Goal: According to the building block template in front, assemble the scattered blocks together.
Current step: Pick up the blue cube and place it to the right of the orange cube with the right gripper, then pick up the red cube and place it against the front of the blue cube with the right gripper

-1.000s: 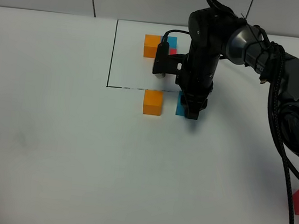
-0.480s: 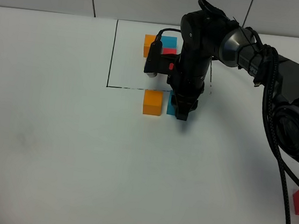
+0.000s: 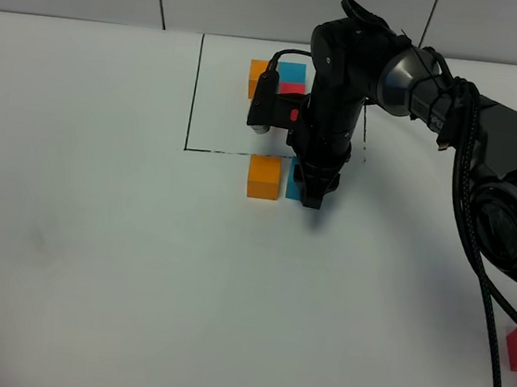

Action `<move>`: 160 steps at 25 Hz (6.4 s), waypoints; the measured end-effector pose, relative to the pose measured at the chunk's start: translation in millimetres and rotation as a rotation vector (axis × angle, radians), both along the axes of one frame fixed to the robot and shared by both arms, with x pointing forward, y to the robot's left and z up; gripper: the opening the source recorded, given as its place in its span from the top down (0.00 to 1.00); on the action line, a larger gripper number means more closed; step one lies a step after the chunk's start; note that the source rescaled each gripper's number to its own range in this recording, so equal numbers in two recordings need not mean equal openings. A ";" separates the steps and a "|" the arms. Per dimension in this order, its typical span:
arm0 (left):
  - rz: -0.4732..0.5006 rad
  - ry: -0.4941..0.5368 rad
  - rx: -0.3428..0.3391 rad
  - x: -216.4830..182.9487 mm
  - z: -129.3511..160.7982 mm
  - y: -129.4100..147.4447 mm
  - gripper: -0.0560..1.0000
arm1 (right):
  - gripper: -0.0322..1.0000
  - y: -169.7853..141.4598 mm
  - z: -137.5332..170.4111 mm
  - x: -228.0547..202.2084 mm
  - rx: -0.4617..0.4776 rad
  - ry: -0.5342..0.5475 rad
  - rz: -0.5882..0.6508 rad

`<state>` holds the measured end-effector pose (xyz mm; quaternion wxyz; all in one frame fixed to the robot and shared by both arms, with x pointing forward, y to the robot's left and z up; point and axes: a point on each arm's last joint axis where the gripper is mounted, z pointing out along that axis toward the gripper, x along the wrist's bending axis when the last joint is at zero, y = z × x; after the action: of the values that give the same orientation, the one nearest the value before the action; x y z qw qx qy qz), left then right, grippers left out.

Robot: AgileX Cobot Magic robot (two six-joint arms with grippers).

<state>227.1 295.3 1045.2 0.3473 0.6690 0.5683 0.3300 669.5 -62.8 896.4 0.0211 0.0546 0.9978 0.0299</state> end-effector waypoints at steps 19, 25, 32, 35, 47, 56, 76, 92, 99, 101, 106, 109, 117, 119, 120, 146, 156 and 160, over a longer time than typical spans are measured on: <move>0.000 0.000 0.000 0.0 0.0 0.0 0.21 | 0.97 9.5 -9.8 -4.1 -0.006 0.018 0.024; 0.000 0.000 0.000 0.0 0.0 0.0 0.21 | 0.97 10.8 -10.0 -4.6 -0.008 0.016 0.029; 0.000 0.000 0.000 0.0 0.0 0.0 0.21 | 0.97 11.7 -10.0 -5.0 -0.014 0.012 0.038; 0.000 0.000 0.000 0.0 0.0 0.0 0.21 | 0.97 11.7 -10.0 -5.0 -0.014 0.012 0.040; 0.000 0.000 0.000 0.0 0.0 0.0 0.21 | 0.97 12.7 -10.0 -4.7 -0.008 0.004 0.042; 0.000 0.000 0.000 0.0 0.0 0.0 0.21 | 0.97 17.0 -9.9 -5.9 -0.005 -0.008 0.055; -0.001 0.000 -0.001 0.0 0.0 -0.1 0.21 | 0.97 17.2 -9.9 -6.1 -0.010 -0.012 0.102; -0.001 0.000 -0.001 0.0 0.0 -0.1 0.21 | 0.02 1.5 10.8 -6.1 -0.048 -0.001 -0.100; -0.001 0.000 -0.001 0.0 0.0 -0.1 0.21 | 0.04 -65.7 46.7 -18.5 0.023 0.089 -0.456; -0.001 0.000 -0.001 0.0 0.0 -0.1 0.21 | 0.06 -88.6 54.7 -35.4 0.016 0.117 -0.573; -0.001 0.000 -0.001 0.0 0.0 -0.1 0.21 | 0.13 -140.7 67.6 -85.7 0.073 0.063 -0.875; -0.001 0.000 -0.001 0.0 0.0 -0.1 0.21 | 0.15 -168.8 69.4 -122.9 0.137 -0.015 -1.017; -0.001 0.000 -0.001 0.0 0.0 -0.1 0.21 | 0.15 -219.6 79.2 -194.7 0.215 -0.104 -1.275; -0.001 0.000 -0.001 0.0 0.0 -0.1 0.21 | 0.16 -233.5 77.9 -203.3 0.208 -0.104 -1.339; -0.001 0.000 -0.001 0.0 0.0 -0.1 0.21 | 0.16 -239.1 76.6 -206.4 0.201 -0.098 -1.364; -0.001 0.000 -0.001 0.0 0.0 -0.1 0.21 | 0.20 -257.0 6.6 -210.4 0.095 0.086 -1.466; -0.001 0.000 -0.001 0.0 0.0 -0.1 0.21 | 0.31 -256.2 -3.4 -218.7 0.090 0.088 -1.473; -0.001 0.000 -0.001 0.0 0.0 -0.1 0.21 | 0.40 -256.3 -3.4 -218.3 0.092 0.084 -1.473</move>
<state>227.1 295.2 1045.2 0.3477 0.6690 0.5682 0.3297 451.2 -319.2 893.0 -0.0047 0.7122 0.7004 0.0476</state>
